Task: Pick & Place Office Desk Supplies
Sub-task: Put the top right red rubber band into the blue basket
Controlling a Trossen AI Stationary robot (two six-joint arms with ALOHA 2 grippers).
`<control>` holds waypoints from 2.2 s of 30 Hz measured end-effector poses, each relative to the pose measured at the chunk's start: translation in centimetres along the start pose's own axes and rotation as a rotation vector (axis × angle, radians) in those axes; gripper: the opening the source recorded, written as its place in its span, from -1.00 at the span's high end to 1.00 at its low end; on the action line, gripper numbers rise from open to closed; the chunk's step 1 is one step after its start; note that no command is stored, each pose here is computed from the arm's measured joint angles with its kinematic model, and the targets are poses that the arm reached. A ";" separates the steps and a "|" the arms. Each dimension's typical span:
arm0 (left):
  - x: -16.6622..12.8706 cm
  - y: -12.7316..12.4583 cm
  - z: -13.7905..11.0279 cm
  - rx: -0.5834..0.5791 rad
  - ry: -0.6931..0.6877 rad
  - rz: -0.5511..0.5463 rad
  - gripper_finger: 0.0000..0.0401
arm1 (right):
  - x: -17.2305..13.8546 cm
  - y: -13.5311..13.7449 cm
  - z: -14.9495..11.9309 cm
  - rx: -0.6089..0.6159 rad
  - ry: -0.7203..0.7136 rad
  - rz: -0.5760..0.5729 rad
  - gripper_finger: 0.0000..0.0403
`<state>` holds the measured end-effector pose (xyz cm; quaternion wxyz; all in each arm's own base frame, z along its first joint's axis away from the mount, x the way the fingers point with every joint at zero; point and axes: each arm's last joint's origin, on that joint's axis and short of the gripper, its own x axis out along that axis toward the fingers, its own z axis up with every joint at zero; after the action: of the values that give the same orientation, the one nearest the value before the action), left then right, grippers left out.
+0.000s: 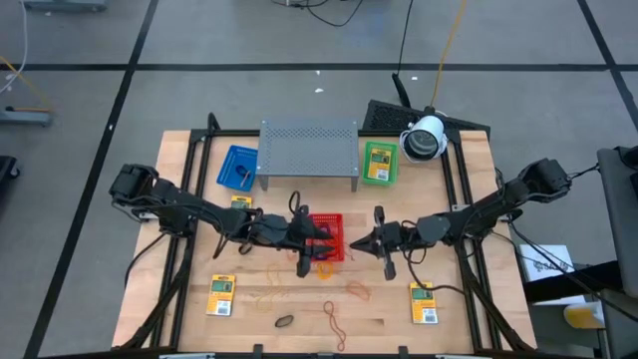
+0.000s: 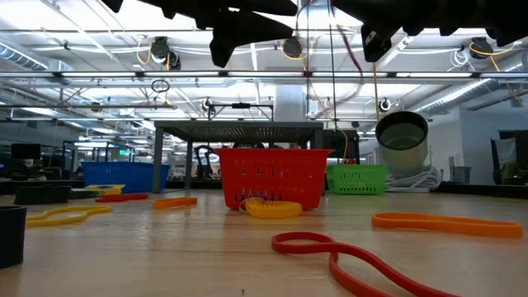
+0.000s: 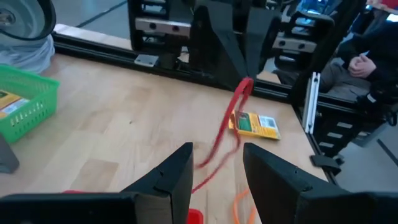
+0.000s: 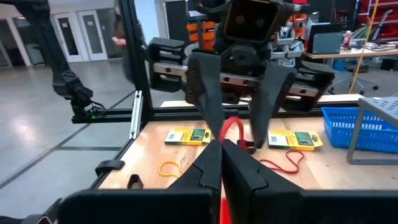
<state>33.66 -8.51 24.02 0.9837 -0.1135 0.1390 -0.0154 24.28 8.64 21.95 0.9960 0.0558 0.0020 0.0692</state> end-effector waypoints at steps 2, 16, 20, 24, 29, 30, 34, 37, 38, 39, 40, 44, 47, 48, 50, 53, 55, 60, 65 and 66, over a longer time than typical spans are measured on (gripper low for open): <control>0.0 0.0 0.0 0.003 0.001 0.000 0.26 | 0.0 0.0 0.1 0.001 -0.002 -0.003 1.00; 0.0 -0.1 0.0 0.003 0.006 -0.012 0.27 | 0.1 -0.2 -0.2 -0.023 0.026 -0.009 1.00; 0.0 -0.1 -0.1 -0.001 0.008 -0.013 0.27 | 0.0 -0.3 -1.3 -0.051 0.143 -0.022 0.95; 0.0 -0.2 -0.1 -0.002 0.014 -0.030 0.26 | -0.5 -1.0 -2.9 -0.060 0.321 -0.061 0.83; 0.0 -0.2 -0.2 -0.001 0.021 -0.036 0.26 | -1.3 -1.7 -4.7 0.007 0.522 -0.127 0.61; 0.0 -0.2 -0.2 -0.001 0.022 -0.036 0.27 | -1.3 -1.7 -4.9 0.020 0.540 -0.132 0.55; 0.0 -0.2 -0.2 0.000 0.023 -0.036 0.27 | -1.7 -1.4 -5.5 0.046 0.559 -0.097 0.34; 0.0 -0.2 -0.2 0.000 0.025 -0.035 0.27 | -2.0 -1.3 -5.9 0.043 0.570 -0.093 0.20; 0.0 -0.2 -0.2 -0.001 0.025 -0.035 0.26 | -2.1 -1.4 -6.0 0.041 0.575 -0.097 0.16; 0.0 -0.2 -0.2 -0.003 0.025 -0.035 0.26 | -2.2 -1.4 -6.2 0.041 0.574 -0.098 0.12; 0.0 -0.2 -0.2 -0.004 0.025 -0.035 0.27 | -2.2 -1.4 -6.2 0.042 0.569 -0.097 0.08; 0.0 -0.2 -0.2 -0.005 0.025 -0.035 0.27 | -2.3 -1.2 -7.0 0.055 0.542 -0.032 -0.02; 0.0 -0.2 -0.2 -0.005 0.025 -0.034 0.27 | -2.0 -0.8 -7.9 0.050 0.501 0.016 -0.04; 0.0 -0.2 -0.2 -0.005 0.025 -0.034 0.26 | -1.9 -0.7 -8.3 0.044 0.500 0.024 -0.04; 0.0 -0.2 -0.2 -0.005 0.025 -0.034 0.26 | -1.6 -0.6 -9.1 0.036 0.506 0.030 -0.04; 0.0 -0.2 -0.2 -0.006 0.025 -0.034 0.26 | -1.1 -0.6 -10.3 0.035 0.507 0.032 -0.03; 0.0 -0.2 -0.2 -0.008 0.028 -0.033 0.26 | -0.9 -0.6 -11.1 0.035 0.524 0.028 -0.03; 0.0 -0.1 -0.2 -0.008 0.029 -0.032 0.26 | -0.5 -1.0 -12.5 0.038 0.531 0.012 -0.05; 0.0 -0.1 -0.2 -0.019 0.029 -0.032 0.27 | -0.2 -1.4 -13.8 0.033 0.541 -0.007 -0.04; 0.0 -0.1 -0.2 -0.019 0.029 -0.032 0.26 | -0.2 -1.5 -14.0 0.032 0.548 -0.014 -0.04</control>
<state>33.58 -8.70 23.84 0.9800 -0.1250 0.1515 -0.0314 24.16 8.70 7.82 0.9578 0.0506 0.2728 0.0749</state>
